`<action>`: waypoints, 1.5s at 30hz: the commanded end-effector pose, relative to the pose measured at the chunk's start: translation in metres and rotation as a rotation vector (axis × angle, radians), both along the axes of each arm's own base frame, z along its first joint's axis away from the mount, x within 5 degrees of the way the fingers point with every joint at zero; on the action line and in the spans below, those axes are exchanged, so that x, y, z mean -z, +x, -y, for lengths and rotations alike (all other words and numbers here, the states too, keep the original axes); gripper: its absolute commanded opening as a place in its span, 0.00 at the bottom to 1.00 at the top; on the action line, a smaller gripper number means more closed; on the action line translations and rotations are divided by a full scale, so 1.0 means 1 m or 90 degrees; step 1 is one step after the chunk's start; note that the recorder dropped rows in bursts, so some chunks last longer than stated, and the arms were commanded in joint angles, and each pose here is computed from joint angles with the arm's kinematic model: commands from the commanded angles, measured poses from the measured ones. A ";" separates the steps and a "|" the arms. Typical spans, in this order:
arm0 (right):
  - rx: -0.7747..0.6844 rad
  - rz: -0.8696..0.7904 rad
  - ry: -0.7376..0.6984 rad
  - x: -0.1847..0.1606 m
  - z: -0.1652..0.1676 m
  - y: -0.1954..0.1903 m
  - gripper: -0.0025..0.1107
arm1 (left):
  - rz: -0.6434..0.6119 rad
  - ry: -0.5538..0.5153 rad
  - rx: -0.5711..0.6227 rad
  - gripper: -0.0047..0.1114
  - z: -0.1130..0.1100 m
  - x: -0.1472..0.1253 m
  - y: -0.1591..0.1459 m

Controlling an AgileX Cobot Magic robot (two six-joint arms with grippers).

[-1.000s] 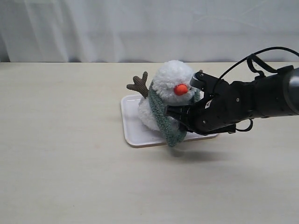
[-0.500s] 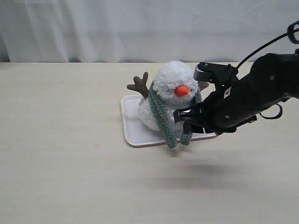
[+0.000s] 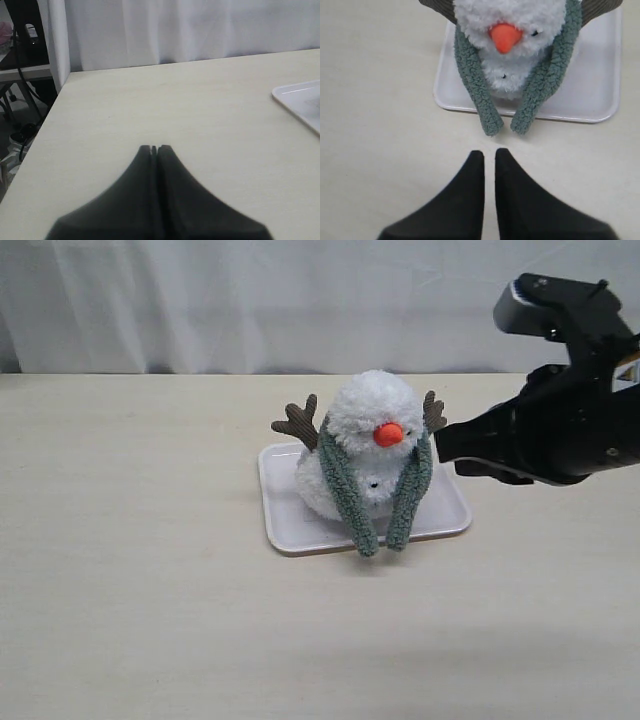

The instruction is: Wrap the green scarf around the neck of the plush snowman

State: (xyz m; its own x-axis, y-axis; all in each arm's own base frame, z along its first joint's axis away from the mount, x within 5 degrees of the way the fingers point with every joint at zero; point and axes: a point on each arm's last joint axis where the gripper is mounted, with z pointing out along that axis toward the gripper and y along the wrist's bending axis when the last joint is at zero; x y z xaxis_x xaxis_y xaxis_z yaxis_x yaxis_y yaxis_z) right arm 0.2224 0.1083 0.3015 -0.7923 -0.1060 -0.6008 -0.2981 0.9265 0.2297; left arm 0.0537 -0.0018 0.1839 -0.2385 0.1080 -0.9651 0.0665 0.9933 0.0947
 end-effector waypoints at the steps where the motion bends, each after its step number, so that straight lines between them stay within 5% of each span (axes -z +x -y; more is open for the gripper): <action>1: -0.007 0.052 0.011 -0.016 0.011 -0.024 0.06 | 0.006 -0.003 0.002 0.04 0.000 0.000 0.000; 25: -0.038 0.294 0.099 -0.066 0.077 -0.184 0.06 | 0.006 -0.003 0.002 0.04 0.000 0.000 0.000; 45: -0.040 0.512 0.196 -0.065 0.115 -0.274 0.06 | 0.006 -0.003 0.002 0.04 0.000 0.000 0.000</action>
State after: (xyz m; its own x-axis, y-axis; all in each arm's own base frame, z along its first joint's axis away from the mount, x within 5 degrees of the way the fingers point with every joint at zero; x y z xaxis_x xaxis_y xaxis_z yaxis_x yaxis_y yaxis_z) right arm -0.0483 -0.0060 0.3673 -0.1203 0.1227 -0.9851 -0.5185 0.8385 0.1678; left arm 0.0537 -0.0018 0.1837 -0.2404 0.1081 -0.9646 0.0666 0.9933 0.0947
